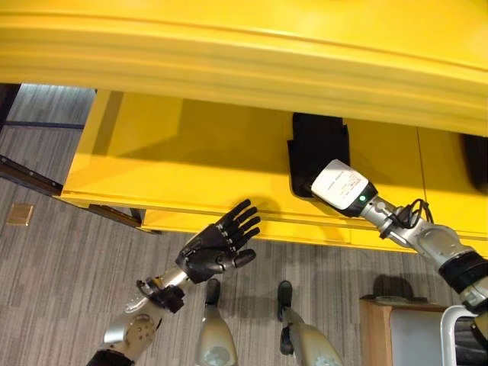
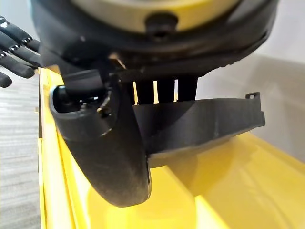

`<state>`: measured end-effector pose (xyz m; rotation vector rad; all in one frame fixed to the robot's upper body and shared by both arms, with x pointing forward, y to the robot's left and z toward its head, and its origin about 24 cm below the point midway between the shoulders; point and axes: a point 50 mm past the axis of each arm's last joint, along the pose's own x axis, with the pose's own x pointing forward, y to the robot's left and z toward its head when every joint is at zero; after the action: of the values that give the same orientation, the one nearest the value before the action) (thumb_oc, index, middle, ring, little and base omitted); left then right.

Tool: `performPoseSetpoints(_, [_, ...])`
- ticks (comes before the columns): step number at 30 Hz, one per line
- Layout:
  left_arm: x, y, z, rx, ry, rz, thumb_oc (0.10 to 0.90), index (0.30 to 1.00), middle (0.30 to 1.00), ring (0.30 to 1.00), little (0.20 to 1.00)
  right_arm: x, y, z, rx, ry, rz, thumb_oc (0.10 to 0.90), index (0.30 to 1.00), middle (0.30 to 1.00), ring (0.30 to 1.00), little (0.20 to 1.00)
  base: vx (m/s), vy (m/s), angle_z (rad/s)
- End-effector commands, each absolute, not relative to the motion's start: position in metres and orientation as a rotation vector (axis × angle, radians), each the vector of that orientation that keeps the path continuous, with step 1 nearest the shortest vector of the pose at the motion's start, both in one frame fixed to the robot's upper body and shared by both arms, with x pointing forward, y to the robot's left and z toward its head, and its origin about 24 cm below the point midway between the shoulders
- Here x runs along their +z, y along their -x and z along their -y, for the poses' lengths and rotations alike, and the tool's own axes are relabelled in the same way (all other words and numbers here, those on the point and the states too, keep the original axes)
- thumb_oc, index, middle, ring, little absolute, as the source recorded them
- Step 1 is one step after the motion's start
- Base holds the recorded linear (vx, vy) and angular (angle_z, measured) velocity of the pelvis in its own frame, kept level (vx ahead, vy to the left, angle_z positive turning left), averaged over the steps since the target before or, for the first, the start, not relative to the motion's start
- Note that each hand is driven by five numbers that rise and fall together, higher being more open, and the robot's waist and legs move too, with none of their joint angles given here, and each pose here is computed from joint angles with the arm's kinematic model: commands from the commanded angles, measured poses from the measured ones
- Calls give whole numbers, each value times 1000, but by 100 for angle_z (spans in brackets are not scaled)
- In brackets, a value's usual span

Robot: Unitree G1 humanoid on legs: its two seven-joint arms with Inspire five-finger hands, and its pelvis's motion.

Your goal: Move parts from the plastic box to the shelf.

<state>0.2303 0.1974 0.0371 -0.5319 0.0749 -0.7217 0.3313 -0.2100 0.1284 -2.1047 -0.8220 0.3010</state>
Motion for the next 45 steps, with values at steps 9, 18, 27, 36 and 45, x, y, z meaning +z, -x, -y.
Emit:
performPoseSetpoints(9, [67,-228,-192,-852,506,61,900,1000,1000,1000,1000,164,-324,288,147,2304,485,400,300,300,300,300,28,-46,-3])
performPoseSetpoints(18, [66,-225,-190,-909,537,31,900,1000,1000,1000,1000,186,-325,302,-26,2223,453,400,300,300,300,300,1,-7,-1])
performPoseSetpoints(27, [67,-227,-186,-904,553,43,900,1000,1000,1000,1000,181,-326,293,76,2286,537,400,300,300,300,300,3,22,-1])
performPoseSetpoints(36, [64,-225,-184,-907,556,35,900,1000,1000,1000,1000,189,-331,282,134,2378,636,400,300,300,300,300,2,8,0])
performPoseSetpoints(45, [65,-225,-186,-919,538,35,900,1000,1000,1000,1000,198,-336,292,59,2441,534,400,300,300,300,300,-10,-24,1])
